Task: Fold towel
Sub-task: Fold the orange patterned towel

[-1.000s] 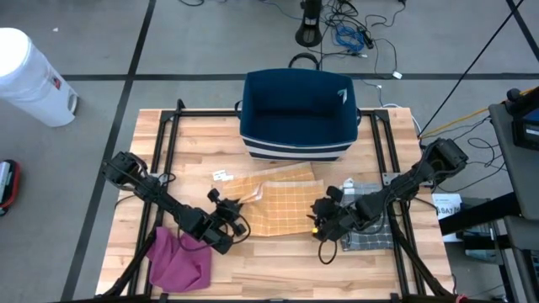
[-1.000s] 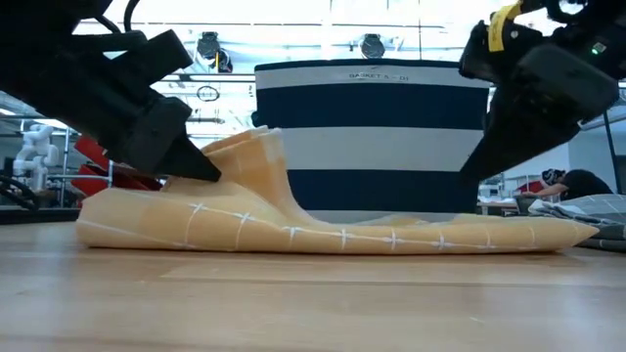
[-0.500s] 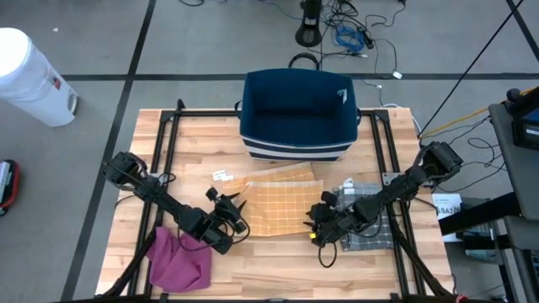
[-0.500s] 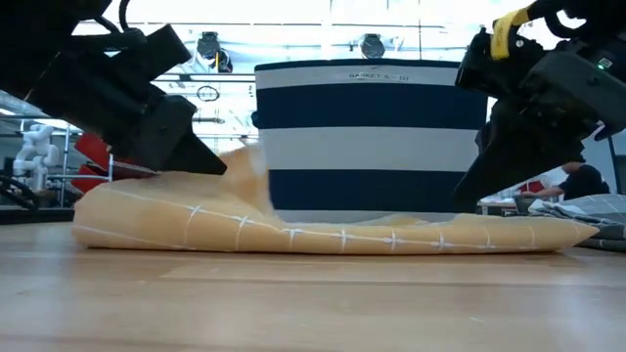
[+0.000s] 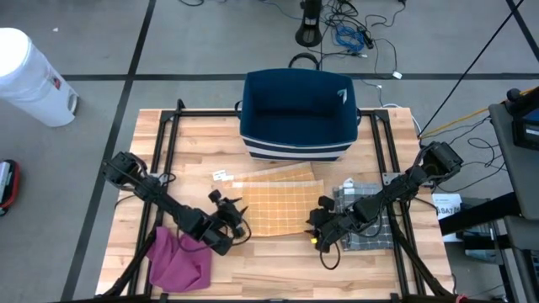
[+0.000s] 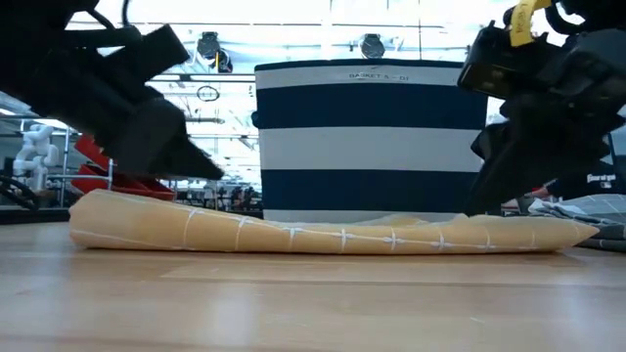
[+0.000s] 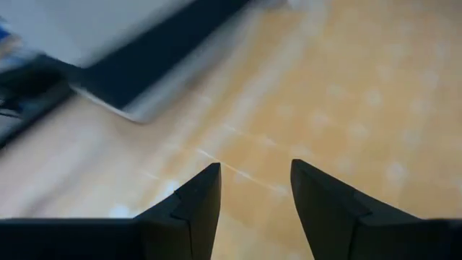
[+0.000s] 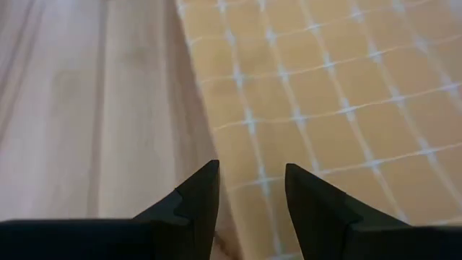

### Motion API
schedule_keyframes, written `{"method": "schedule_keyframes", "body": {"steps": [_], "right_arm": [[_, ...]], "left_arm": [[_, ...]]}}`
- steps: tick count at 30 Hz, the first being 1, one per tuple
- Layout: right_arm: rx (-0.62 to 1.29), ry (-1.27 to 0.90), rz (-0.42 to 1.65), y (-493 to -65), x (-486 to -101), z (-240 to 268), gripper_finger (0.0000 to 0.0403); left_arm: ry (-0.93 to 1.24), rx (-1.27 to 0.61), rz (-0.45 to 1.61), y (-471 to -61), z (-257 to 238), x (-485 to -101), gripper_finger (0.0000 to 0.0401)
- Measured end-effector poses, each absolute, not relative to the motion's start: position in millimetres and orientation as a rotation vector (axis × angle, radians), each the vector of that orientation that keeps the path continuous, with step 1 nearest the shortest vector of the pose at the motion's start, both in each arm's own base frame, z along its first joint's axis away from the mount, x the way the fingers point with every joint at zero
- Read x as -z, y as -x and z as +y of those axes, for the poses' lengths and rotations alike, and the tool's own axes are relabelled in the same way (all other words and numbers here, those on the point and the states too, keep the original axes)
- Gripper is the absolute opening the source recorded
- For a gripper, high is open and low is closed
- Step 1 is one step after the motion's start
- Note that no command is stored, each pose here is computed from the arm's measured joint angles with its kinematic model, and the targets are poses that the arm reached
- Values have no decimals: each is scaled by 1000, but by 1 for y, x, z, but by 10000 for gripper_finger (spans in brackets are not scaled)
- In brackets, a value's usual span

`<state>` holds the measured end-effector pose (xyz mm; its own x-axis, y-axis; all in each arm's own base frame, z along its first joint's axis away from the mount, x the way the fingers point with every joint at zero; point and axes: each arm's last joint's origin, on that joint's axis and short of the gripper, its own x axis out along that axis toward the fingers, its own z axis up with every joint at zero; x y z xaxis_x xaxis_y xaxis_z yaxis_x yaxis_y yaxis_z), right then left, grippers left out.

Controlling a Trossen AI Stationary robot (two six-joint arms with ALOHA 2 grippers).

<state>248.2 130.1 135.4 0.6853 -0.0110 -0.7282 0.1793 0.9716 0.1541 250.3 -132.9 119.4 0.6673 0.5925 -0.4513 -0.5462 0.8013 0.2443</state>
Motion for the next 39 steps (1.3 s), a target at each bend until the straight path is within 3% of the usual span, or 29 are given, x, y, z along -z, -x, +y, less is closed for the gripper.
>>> {"method": "schedule_keyframes", "body": {"steps": [4,19,30,39], "right_arm": [[95,-243,822,-248,-135,131,144],[-34,-369,879,-240,-141,145,143],[217,-406,953,-224,-139,134,143],[285,-476,992,-214,-140,136,143]], "left_arm": [[-40,-475,675,-258,-132,-117,174],[29,-80,880,-274,-120,-116,174],[-59,235,938,-267,-138,-116,174],[-63,226,941,-267,-137,-115,174]]}}
